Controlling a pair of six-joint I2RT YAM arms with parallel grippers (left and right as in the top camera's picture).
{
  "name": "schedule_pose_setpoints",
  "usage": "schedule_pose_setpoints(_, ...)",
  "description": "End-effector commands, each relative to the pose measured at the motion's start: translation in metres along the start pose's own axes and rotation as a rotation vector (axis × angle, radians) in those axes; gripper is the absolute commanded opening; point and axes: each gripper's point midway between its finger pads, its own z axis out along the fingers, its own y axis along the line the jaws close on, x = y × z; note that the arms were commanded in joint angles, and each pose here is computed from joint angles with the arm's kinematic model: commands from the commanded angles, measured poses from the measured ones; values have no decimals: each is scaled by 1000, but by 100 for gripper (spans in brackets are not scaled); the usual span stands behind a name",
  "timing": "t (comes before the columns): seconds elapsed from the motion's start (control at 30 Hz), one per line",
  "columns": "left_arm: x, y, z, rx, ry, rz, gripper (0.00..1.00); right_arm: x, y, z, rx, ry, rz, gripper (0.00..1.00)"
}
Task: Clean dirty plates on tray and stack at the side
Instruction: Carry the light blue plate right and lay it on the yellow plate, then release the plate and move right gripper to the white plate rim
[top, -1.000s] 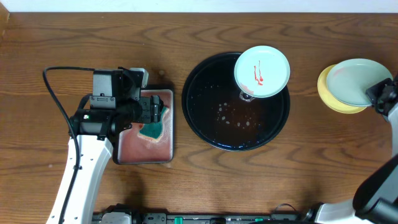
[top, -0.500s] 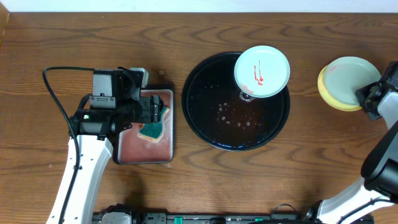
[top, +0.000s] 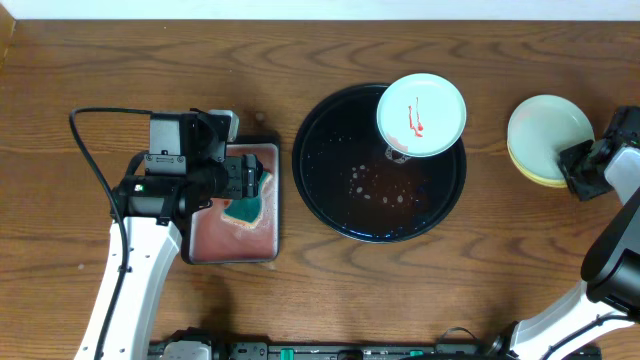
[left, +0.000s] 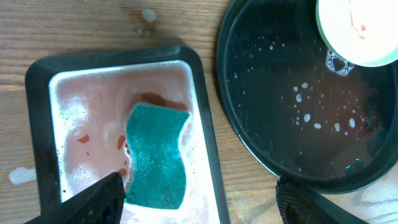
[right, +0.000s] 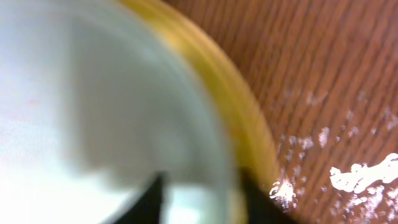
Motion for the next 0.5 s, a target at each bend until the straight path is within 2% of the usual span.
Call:
schedule_pose_setpoints(0.0, 5, -3, 0, 13, 14, 9, 79, 2, -4, -6, 12, 10, -3, 50)
schedule_pose_setpoints(0.13, 6, -3, 0, 13, 18, 8, 79, -9, 2, -45, -15, -55, -46, 45)
schedule_pose_setpoints(0.4, 6, -3, 0, 13, 18, 8, 79, -39, 20, -160, -153, -307, -111, 45)
schedule_pose_setpoints(0.47, 6, -3, 0, 13, 18, 8, 79, -40, 22, -178, -181, -340, -112, 40)
